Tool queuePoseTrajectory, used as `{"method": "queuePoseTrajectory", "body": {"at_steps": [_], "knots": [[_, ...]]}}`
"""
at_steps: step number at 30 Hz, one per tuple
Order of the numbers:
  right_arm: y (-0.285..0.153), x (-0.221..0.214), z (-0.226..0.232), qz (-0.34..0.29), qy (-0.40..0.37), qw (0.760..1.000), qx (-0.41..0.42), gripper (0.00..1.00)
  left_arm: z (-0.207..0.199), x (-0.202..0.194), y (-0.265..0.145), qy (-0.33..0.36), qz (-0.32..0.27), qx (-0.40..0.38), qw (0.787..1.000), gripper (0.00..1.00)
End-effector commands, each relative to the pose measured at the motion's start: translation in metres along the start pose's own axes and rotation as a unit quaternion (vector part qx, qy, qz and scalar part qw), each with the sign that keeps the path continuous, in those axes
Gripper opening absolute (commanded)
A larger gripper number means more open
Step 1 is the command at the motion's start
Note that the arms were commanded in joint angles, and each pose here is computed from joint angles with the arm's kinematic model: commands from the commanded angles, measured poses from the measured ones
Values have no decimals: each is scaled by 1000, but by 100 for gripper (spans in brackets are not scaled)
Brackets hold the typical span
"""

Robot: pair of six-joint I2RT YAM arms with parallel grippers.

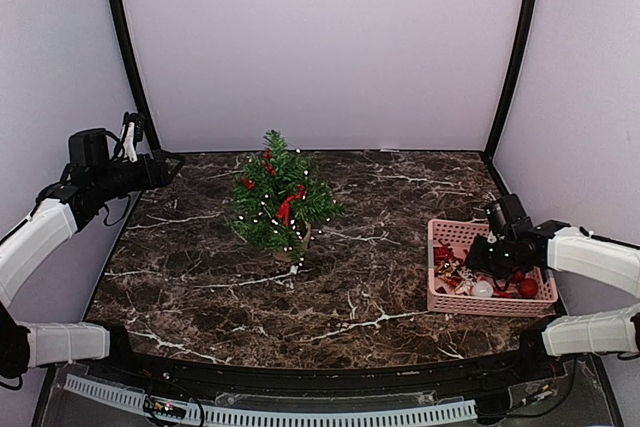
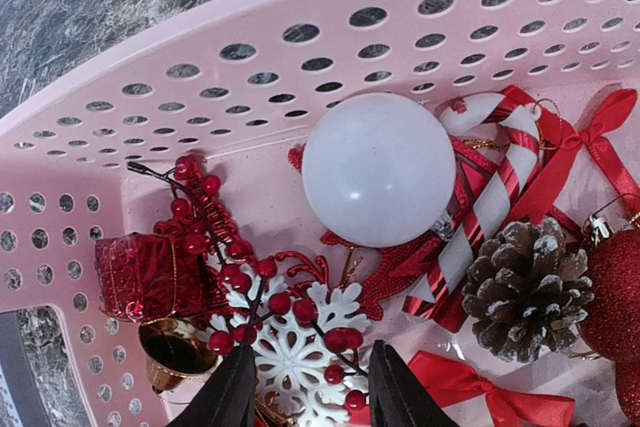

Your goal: Decorate the small christmas tree

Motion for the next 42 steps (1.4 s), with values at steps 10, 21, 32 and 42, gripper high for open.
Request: {"method": "queuePoseTrajectory", "body": {"at_steps": [10, 21, 32, 42], "knots": [[15, 7, -12, -1, -1, 999, -42, 27, 2, -6, 0, -6, 9, -2, 1000, 82], [30, 18, -2, -6, -35, 999, -26, 13, 3, -8, 1, -7, 12, -2, 1000, 82], [-16, 44, -8, -63, -21, 997, -38, 0, 3, -7, 1, -7, 10, -2, 1000, 82], [-83, 88, 73, -169, -39, 969, 178, 0, 2, -7, 1, -7, 9, -4, 1000, 82]]}}
Point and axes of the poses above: each gripper's point midway between its finger pads, its own y axis out along the fingers, its own z axis along the line the jaws close on, x = y × z, the point moved 1 cm from there along -y, back along the fingers, and after that the axes turned 11 degrees about -y, right-handed, at the moved point
